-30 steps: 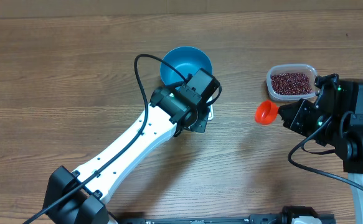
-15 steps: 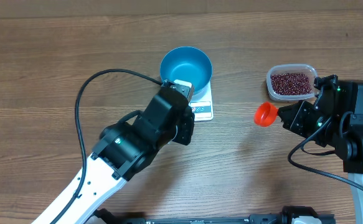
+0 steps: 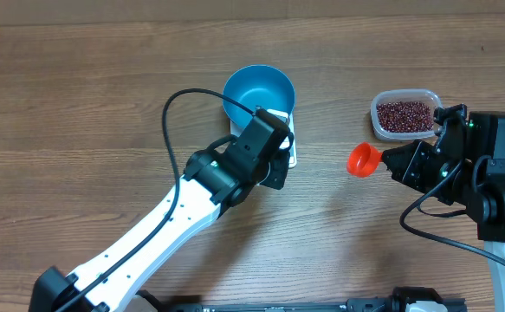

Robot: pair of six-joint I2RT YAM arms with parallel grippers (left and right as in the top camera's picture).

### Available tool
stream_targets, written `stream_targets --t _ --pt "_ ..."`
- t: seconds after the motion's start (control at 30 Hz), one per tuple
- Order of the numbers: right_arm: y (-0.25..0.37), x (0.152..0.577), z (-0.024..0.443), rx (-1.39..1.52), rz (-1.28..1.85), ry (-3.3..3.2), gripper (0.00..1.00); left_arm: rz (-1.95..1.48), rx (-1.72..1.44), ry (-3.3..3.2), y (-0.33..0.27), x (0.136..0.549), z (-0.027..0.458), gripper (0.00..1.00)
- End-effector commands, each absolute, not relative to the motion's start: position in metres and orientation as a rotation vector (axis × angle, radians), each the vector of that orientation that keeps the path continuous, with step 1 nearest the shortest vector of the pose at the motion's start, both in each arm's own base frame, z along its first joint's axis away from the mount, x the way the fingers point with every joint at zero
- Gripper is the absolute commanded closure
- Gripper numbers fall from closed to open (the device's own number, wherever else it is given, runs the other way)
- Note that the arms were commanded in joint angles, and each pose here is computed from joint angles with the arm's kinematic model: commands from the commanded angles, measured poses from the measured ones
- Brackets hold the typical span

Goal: Scoop item into bowl and weigh 150g on scale
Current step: 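Move the left gripper down to the scale's front buttons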

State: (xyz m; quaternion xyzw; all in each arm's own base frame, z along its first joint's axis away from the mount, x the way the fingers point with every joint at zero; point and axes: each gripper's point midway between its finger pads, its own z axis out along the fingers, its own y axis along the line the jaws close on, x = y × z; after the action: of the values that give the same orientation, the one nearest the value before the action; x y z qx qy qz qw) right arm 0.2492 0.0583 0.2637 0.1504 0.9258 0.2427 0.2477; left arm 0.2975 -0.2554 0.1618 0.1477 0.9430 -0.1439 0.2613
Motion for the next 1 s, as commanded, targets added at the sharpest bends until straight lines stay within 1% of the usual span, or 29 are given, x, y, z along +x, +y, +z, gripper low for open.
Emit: stream_targets --t 0.0,0.33,0.5,0.67,0.8,0.9,0.97 --pt "0.059 0.251 0.28 0.379 0.667 2.472 0.96 -0.374 0.49 2.548 -0.263 0.302 0.148 0.96" --pt "0.057 0.251 0.279 0.353 0.644 2.472 0.96 -0.303 0.675 2.521 -0.281 0.323 0.103 0.96" --pt "0.056 0.252 0.279 0.348 0.632 2.473 0.96 -0.287 0.667 2.52 -0.284 0.33 0.091 0.96" --pt "0.056 0.252 0.279 0.348 0.632 2.473 0.96 -0.172 0.621 2.493 -0.275 0.345 0.087 0.96" --pt "0.056 0.251 0.279 0.344 0.63 2.473 0.96 -0.153 0.599 2.49 -0.274 0.35 0.082 0.96" --pt "0.056 0.252 0.279 0.344 0.63 2.472 0.96 -0.122 0.58 2.517 -0.272 0.351 0.068 0.96" --pt "0.056 0.252 0.279 0.344 0.63 2.473 0.96 -0.083 0.513 2.532 -0.267 0.356 0.059 0.96"
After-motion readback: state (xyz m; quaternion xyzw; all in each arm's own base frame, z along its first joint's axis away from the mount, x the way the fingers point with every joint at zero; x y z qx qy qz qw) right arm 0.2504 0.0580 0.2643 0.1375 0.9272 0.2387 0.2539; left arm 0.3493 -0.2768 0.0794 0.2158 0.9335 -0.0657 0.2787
